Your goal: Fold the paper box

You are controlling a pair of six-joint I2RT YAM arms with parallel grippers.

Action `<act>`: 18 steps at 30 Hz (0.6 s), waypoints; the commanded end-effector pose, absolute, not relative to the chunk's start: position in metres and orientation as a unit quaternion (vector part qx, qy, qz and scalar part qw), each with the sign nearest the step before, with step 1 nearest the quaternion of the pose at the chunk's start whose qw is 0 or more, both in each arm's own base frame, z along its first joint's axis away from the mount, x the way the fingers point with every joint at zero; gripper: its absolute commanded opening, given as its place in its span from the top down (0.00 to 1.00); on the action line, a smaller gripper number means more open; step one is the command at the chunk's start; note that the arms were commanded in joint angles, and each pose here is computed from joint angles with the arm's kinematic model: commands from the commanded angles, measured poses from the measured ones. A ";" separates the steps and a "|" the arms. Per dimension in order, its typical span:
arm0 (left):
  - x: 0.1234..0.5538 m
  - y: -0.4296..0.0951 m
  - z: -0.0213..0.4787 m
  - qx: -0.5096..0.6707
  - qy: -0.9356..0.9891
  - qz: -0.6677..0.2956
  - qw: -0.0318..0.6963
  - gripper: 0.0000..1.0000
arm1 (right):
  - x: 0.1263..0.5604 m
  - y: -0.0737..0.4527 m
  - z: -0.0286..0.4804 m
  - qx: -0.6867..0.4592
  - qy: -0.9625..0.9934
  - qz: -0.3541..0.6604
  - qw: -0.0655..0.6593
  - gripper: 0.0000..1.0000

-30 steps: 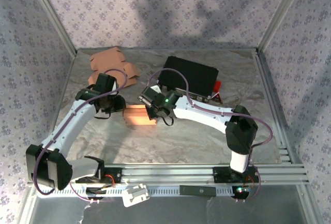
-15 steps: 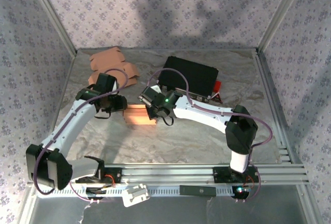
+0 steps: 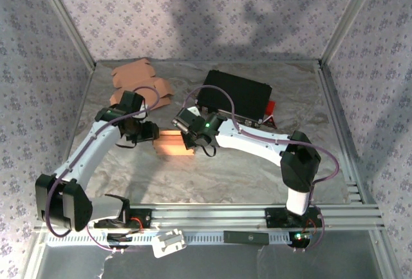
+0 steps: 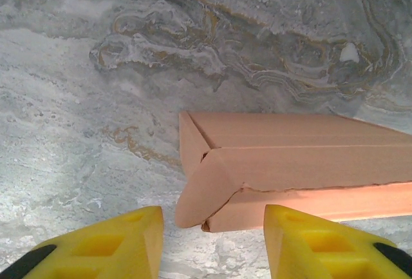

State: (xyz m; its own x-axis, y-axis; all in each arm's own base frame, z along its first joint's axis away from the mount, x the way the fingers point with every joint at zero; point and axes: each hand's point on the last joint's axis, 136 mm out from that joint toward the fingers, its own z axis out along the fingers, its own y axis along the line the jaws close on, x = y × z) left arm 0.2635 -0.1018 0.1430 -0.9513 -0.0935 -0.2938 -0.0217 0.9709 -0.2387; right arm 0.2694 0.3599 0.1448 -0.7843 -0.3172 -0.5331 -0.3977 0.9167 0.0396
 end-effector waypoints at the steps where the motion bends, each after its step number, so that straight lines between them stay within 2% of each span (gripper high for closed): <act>1: 0.266 -0.099 0.146 -0.014 0.980 -0.111 0.163 0.55 | 0.271 0.364 0.139 -0.197 0.941 0.074 0.263 1.00; 9: 0.268 -0.103 0.145 -0.010 0.980 -0.116 0.160 0.69 | 0.272 0.364 0.139 -0.196 0.942 0.073 0.264 1.00; 13: 0.266 -0.104 0.148 -0.011 0.979 -0.120 0.162 0.79 | 0.272 0.365 0.140 -0.196 0.941 0.074 0.264 1.00; 18: 0.265 -0.107 0.151 -0.015 0.978 -0.126 0.162 0.84 | 0.272 0.366 0.141 -0.195 0.942 0.073 0.264 1.00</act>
